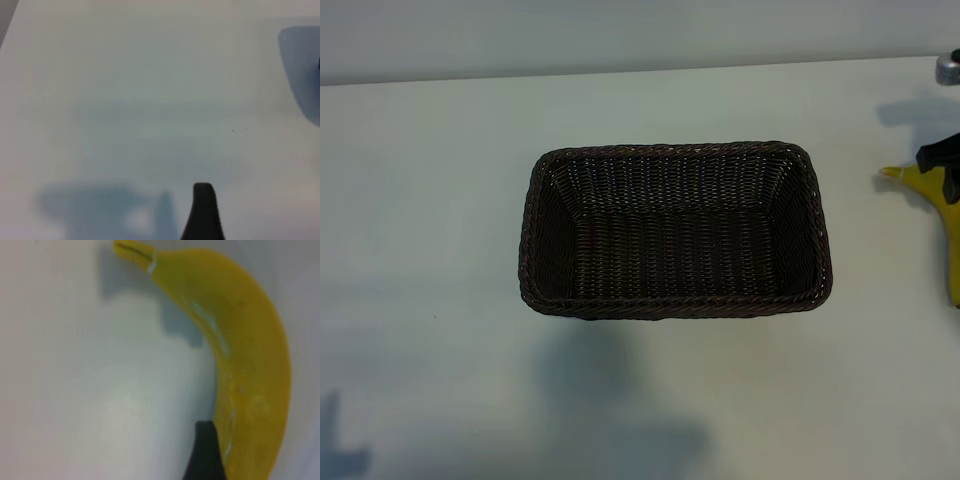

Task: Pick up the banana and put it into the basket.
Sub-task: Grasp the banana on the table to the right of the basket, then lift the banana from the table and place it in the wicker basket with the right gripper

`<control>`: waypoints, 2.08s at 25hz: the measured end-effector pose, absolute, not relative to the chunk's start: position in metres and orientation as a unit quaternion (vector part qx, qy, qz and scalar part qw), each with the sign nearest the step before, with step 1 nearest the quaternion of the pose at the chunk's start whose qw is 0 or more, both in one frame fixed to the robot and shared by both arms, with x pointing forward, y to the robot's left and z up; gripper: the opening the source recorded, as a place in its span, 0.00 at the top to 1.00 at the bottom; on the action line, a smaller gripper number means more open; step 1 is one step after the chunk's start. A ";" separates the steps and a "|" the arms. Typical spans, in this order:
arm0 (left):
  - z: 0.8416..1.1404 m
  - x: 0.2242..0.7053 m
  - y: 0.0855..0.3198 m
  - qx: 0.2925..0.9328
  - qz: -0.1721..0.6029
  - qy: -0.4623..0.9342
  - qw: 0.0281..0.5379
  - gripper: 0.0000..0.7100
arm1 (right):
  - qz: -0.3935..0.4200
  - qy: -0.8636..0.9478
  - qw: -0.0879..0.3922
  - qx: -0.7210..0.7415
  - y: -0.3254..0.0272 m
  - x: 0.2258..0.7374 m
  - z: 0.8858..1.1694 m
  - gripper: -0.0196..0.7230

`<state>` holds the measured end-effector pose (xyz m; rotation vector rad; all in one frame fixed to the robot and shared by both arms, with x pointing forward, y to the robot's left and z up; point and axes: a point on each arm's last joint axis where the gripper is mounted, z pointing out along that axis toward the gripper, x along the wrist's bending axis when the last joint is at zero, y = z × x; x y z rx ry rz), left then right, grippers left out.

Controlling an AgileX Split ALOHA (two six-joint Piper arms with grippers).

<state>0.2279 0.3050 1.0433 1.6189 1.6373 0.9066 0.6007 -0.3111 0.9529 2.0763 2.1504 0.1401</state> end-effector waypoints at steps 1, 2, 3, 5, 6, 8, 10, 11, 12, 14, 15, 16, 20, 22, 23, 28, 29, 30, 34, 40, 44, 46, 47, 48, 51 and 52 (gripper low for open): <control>1.043 0.228 0.305 0.618 0.346 0.625 0.327 0.17 | 0.043 0.717 0.072 0.692 -0.311 0.601 0.950 0.21; 1.043 0.228 0.305 0.618 0.346 0.625 0.327 0.17 | 0.038 0.719 0.069 0.691 -0.312 0.602 0.945 0.21; 1.043 0.228 0.305 0.618 0.346 0.625 0.327 0.17 | 0.034 0.719 0.066 0.691 -0.312 0.602 0.942 0.21; 1.043 0.228 0.305 0.618 0.346 0.625 0.327 0.17 | 0.028 0.721 0.062 0.690 -0.312 0.603 0.937 0.21; 1.043 0.228 0.305 0.618 0.346 0.625 0.327 0.17 | 0.026 0.721 0.060 0.690 -0.312 0.603 0.935 0.21; 1.043 0.228 0.305 0.618 0.346 0.625 0.327 0.17 | 0.021 0.721 0.055 0.690 -0.312 0.603 0.930 0.21; 1.043 0.228 0.305 0.618 0.346 0.625 0.327 0.17 | 0.016 0.722 0.050 0.690 -0.312 0.604 0.924 0.21; 1.043 0.228 0.305 0.618 0.346 0.625 0.327 0.17 | 0.014 0.722 0.048 0.690 -0.312 0.604 0.921 0.21; 1.043 0.228 0.305 0.618 0.346 0.625 0.327 0.17 | 0.012 0.722 0.046 0.690 -0.312 0.605 0.919 0.21; 1.043 0.228 0.305 0.618 0.346 0.625 0.327 0.17 | 0.009 0.722 0.042 0.690 -0.312 0.605 0.914 0.21; 1.043 0.228 0.305 0.618 0.346 0.625 0.327 0.17 | 0.008 0.722 0.041 0.690 -0.312 0.606 0.912 0.21; 1.043 0.228 0.305 0.618 0.346 0.625 0.327 0.17 | 0.008 0.722 0.041 0.690 -0.312 0.606 0.910 0.21; 1.043 0.228 0.305 0.618 0.346 0.625 0.327 0.17 | 0.007 0.723 0.040 0.690 -0.312 0.608 0.904 0.21; 1.043 0.228 0.305 0.618 0.346 0.625 0.327 0.17 | 0.004 0.723 0.037 0.690 -0.312 0.608 0.900 0.21; 1.043 0.228 0.305 0.618 0.346 0.625 0.327 0.17 | 0.004 0.723 0.036 0.690 -0.312 0.608 0.900 0.21; 1.043 0.228 0.305 0.618 0.346 0.625 0.327 0.17 | 0.000 0.720 0.038 0.693 -0.313 0.608 0.897 0.39; 1.043 0.228 0.305 0.618 0.346 0.625 0.327 0.17 | -0.002 0.718 0.039 0.695 -0.314 0.608 0.897 0.41; 1.043 0.228 0.305 0.618 0.346 0.625 0.327 0.17 | -0.005 0.718 0.041 0.695 -0.314 0.608 0.897 0.41; 1.043 0.228 0.305 0.619 0.347 0.625 0.327 0.17 | -0.030 0.716 0.050 0.696 -0.319 0.606 0.897 0.41; 1.043 0.228 0.305 0.619 0.347 0.624 0.327 0.17 | -0.040 0.715 0.054 0.696 -0.320 0.601 0.913 0.41; 1.043 0.228 0.305 0.619 0.347 0.624 0.327 0.17 | -0.016 0.710 0.075 0.700 -0.319 0.594 0.949 0.41; 1.043 0.228 0.305 0.619 0.347 0.624 0.327 0.17 | 0.002 0.709 0.085 0.701 -0.318 0.588 0.972 0.41; 1.043 0.228 0.305 0.619 0.347 0.624 0.327 0.17 | 0.013 0.708 0.086 0.700 -0.316 0.584 0.983 0.41; 1.043 0.228 0.305 0.619 0.347 0.624 0.327 0.17 | 0.023 0.709 0.085 0.700 -0.315 0.580 0.992 0.41; 1.043 0.228 0.305 0.619 0.347 0.624 0.327 0.17 | 0.054 0.711 0.085 0.696 -0.310 0.568 1.018 0.41; 1.043 0.228 0.305 0.619 0.347 0.624 0.327 0.17 | 0.065 0.711 0.085 0.695 -0.309 0.565 1.025 0.41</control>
